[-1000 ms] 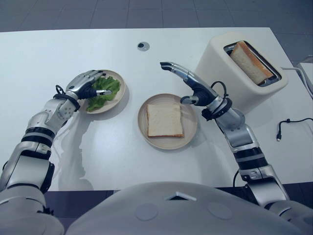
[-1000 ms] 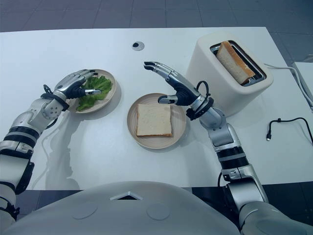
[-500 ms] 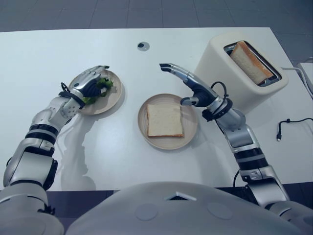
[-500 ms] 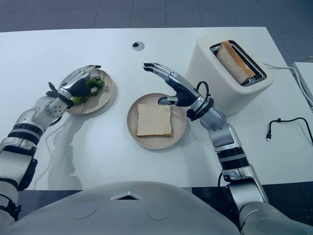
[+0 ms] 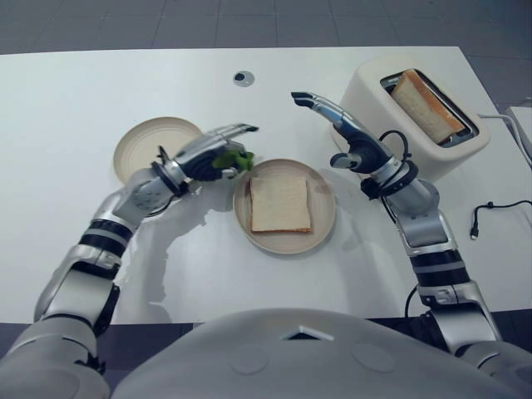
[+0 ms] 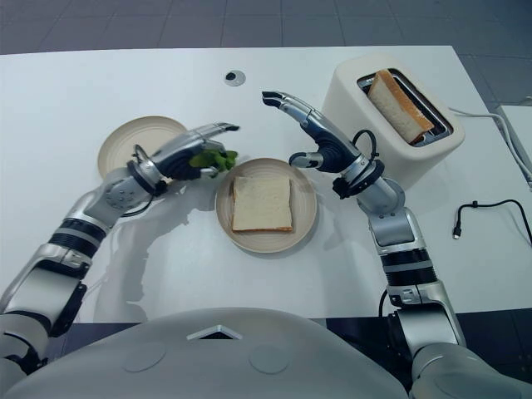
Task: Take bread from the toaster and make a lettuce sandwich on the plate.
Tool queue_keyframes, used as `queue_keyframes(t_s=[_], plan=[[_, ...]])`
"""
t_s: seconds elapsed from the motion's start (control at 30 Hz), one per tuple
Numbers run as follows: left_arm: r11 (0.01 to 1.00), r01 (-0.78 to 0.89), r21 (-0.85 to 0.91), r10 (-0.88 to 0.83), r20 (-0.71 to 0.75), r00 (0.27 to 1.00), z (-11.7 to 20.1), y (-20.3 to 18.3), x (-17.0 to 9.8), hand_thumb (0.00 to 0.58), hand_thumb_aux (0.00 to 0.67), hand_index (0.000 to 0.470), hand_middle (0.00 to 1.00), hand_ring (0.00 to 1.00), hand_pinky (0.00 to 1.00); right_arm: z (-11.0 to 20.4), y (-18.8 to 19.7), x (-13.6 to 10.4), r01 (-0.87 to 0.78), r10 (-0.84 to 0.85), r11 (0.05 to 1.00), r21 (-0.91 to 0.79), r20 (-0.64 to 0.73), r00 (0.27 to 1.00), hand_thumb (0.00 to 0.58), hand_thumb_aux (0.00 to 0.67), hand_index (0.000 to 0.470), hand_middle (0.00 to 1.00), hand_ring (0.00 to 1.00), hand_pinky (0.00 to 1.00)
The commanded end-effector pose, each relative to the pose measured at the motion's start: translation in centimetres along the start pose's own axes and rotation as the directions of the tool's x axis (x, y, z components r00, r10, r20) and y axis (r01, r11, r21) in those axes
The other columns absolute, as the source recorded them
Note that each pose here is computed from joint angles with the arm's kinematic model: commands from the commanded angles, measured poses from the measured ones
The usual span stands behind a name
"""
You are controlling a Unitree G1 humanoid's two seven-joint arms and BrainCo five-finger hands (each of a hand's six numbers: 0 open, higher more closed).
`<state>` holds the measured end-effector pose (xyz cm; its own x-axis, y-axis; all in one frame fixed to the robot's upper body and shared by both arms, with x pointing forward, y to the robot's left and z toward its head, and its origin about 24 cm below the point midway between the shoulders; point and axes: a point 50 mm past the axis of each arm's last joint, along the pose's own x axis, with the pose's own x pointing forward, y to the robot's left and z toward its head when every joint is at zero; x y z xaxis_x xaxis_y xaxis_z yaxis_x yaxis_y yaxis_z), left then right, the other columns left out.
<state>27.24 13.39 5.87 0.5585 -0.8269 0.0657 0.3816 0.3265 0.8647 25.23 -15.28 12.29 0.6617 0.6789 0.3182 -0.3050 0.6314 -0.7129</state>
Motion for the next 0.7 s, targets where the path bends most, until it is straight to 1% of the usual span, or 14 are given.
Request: queue_keyframes(t_s=[0.03,0.17,0.37,0.6,0.63,0.67,0.7], plan=[[0.998,0.061,-0.015,-0.06,0.066,0.996,1.5,-1.8,1.2,0.58,0.67,0.47,0.0,0.0,0.0,0.1,-0.3,0.0,-0.001,0.001,1.0,0.0,0.01,1.0,0.0,0.0,0.0,0.0,0.0,0.0],[0.996,0.083,-0.028,-0.079,0.121,0.989,2.8,-2.8,2.3,0.58,0.67,0.47,0.0,0.0,0.0,0.1,-0.2,0.0,-0.004,0.004,1.0,0.002,0.008,1.0,0.0,0.0,0.0,0.0,0.0,0.0],[0.992,0.119,-0.049,-0.108,0.185,0.977,4.2,-3.7,2.8,0.58,0.67,0.47,0.0,0.0,0.0,0.0,-0.2,-0.1,-0.007,0.007,1.0,0.003,0.005,1.0,0.0,0.0,0.0,0.0,0.0,0.0],[0.989,0.142,-0.052,-0.131,0.172,0.976,4.1,-4.1,2.9,0.58,0.67,0.47,0.0,0.0,0.0,-0.1,-0.1,-0.2,-0.009,0.009,1.0,0.001,-0.001,1.0,0.0,0.0,0.0,0.0,0.0,0.0],[0.988,0.148,-0.049,-0.138,0.165,0.977,4.0,-4.2,2.9,0.53,0.473,0.332,0.0,0.0,0.0,-0.1,-0.1,-0.2,-0.009,0.009,1.0,0.0,-0.001,1.0,0.0,0.0,0.0,0.0,0.0,0.0],[0.987,0.152,-0.048,-0.143,0.162,0.977,3.9,-4.3,2.8,0.0,0.0,0.0,0.0,0.0,0.0,-0.1,-0.1,-0.2,-0.01,0.01,1.0,0.0,-0.002,1.0,0.0,0.0,0.0,0.0,0.0,0.0],[0.987,0.156,-0.047,-0.147,0.161,0.976,3.9,-4.3,2.8,0.0,0.0,0.0,0.0,0.0,0.0,-0.2,-0.1,-0.2,-0.01,0.01,1.0,-0.001,-0.003,1.0,0.0,0.0,0.0,0.0,0.0,0.0]])
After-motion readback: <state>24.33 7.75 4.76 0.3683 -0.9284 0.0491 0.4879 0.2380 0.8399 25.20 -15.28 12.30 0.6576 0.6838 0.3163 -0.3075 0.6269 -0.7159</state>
